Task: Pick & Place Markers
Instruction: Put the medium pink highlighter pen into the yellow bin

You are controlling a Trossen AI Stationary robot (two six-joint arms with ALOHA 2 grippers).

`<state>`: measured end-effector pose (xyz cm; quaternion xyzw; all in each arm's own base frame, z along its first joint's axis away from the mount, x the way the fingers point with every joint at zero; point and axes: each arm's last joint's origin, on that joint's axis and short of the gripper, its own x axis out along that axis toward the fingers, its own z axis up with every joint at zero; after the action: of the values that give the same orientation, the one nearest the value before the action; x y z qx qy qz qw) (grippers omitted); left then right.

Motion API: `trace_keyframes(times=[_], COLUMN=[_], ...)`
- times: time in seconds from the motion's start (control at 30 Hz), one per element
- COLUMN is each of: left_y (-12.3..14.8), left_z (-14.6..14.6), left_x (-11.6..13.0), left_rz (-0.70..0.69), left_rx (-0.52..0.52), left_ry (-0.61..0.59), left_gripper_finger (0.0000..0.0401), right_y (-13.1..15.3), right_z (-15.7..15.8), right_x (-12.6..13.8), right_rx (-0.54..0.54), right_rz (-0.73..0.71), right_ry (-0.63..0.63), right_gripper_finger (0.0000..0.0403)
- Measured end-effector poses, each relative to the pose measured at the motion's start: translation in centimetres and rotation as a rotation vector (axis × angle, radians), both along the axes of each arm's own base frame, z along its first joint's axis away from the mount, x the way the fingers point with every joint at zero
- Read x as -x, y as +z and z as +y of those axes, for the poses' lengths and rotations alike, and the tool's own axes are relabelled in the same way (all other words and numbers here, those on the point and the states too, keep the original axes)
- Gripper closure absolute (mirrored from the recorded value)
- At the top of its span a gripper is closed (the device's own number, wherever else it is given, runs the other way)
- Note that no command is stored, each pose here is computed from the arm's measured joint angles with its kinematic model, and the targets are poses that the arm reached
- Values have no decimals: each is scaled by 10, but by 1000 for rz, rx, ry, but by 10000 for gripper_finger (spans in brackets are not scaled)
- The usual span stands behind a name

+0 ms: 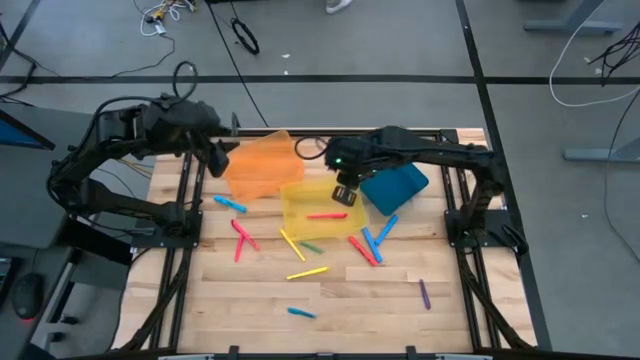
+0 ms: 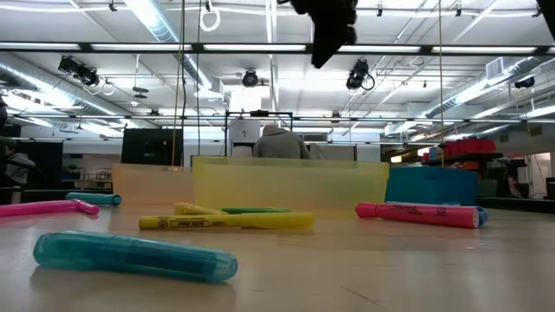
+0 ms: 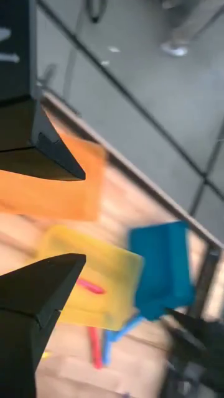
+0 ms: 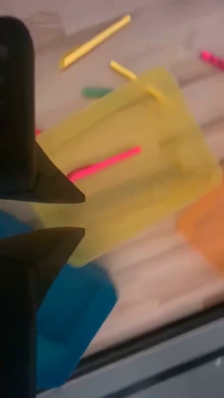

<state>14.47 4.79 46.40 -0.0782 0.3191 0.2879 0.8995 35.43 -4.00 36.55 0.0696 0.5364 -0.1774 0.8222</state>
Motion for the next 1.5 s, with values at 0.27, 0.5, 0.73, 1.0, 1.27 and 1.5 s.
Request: trace_keyframes(times=[0.27,0.5,0.73,1.0,1.27,1.5], left_y=[-17,-28,-49,-64,-93,-123], left_z=[-6,-6,-15,-30,-78,-107], left_x=[18,2,-46,-70,-53,-46], left_rz=[121,175,305,340,285,221], left_rx=[264,403,541,587,642,797], left_ry=[198,165,88,211,506,896], left_gripper_finger=[192,192,204,233,259,263], right_y=[14,14,18,22,23,23], right_z=[0,1,6,27,35,35], right_x=[30,35,44,47,46,44], right_rx=[38,30,19,86,134,153], right_rz=[73,99,124,103,123,122], right_ry=[-160,-179,-210,-178,-87,-28], right_gripper_finger=[346,346,346,346,347,347])
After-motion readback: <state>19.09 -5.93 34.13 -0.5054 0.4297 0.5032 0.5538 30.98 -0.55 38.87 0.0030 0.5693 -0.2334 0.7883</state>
